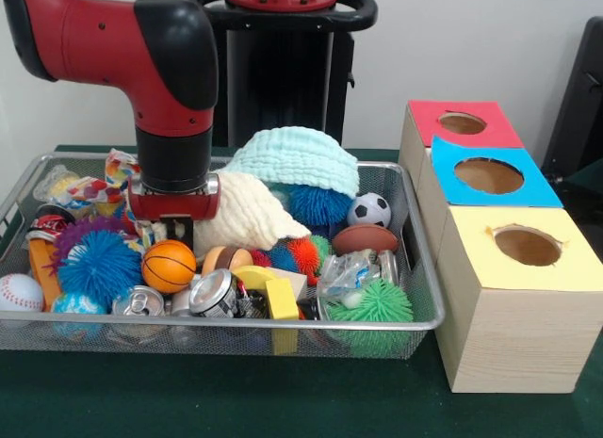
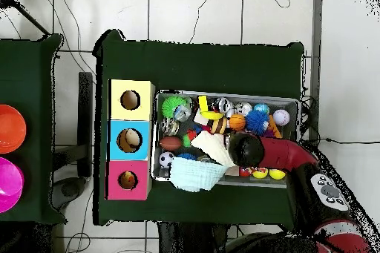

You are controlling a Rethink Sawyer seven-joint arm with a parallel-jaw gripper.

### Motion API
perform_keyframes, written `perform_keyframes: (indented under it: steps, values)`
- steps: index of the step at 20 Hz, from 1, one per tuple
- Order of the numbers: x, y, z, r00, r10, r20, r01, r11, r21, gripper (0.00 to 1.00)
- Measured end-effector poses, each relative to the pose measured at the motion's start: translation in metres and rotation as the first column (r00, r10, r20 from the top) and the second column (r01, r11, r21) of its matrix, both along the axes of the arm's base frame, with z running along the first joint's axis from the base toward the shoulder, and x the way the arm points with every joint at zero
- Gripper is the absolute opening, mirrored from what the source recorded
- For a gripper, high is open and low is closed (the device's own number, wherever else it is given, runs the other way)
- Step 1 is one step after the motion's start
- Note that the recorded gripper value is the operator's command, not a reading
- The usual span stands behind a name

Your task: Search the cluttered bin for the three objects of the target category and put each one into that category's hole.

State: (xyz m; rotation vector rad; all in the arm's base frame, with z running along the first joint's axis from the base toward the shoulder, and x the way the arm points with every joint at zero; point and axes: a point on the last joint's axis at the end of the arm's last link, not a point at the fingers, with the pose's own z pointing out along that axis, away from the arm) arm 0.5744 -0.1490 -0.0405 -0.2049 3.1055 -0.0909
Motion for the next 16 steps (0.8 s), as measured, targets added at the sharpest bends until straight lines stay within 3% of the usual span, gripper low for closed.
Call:
perform_keyframes:
  steps: [9,16]
  values:
    - [-0.002,-0.008,0.007,0.9999,0.014,-0.01,-0.014,0.9997,-0.018,0.0]
    - [-0.01,-0.029,0.022,0.998,0.008,-0.062,-0.011,0.9991,-0.041,0.0]
